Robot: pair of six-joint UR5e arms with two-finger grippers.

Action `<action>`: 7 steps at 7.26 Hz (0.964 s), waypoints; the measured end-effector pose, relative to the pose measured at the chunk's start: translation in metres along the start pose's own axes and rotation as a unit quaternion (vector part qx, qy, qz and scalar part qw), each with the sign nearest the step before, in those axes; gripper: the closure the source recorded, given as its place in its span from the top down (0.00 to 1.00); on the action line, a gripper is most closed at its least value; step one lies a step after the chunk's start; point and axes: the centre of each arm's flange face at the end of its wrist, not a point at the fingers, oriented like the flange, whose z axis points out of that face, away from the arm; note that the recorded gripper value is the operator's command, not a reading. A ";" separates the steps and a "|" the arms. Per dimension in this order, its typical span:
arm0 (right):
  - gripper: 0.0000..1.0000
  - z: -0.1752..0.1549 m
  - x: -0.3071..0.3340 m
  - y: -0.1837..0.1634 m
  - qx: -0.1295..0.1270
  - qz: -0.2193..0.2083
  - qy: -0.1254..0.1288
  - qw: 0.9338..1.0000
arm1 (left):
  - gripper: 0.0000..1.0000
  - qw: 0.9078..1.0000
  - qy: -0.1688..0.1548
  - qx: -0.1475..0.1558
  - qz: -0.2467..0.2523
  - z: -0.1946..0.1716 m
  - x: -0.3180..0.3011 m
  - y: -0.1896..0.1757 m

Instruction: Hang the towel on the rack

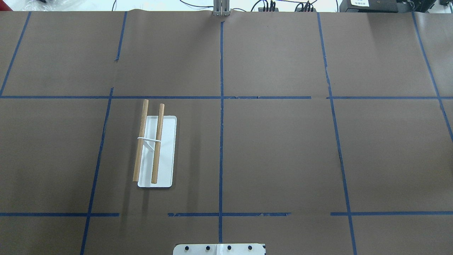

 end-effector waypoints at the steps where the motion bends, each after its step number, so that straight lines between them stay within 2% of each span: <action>1: 0.00 0.002 0.001 0.003 -0.003 0.001 0.002 1.000 | 1.00 1.000 0.000 0.001 -0.001 -0.001 -0.001 0.000; 5: 0.00 -0.009 -0.010 -0.008 0.012 -0.020 0.002 1.000 | 1.00 1.000 0.000 0.003 -0.002 -0.003 -0.001 0.000; 6: 0.00 -0.025 -0.017 -0.016 0.030 -0.028 0.001 0.999 | 1.00 1.000 0.000 0.003 -0.002 -0.003 -0.001 0.000; 7: 0.00 -0.052 -0.026 -0.028 0.061 -0.033 0.000 0.998 | 1.00 1.000 0.000 0.004 -0.001 -0.004 -0.001 0.000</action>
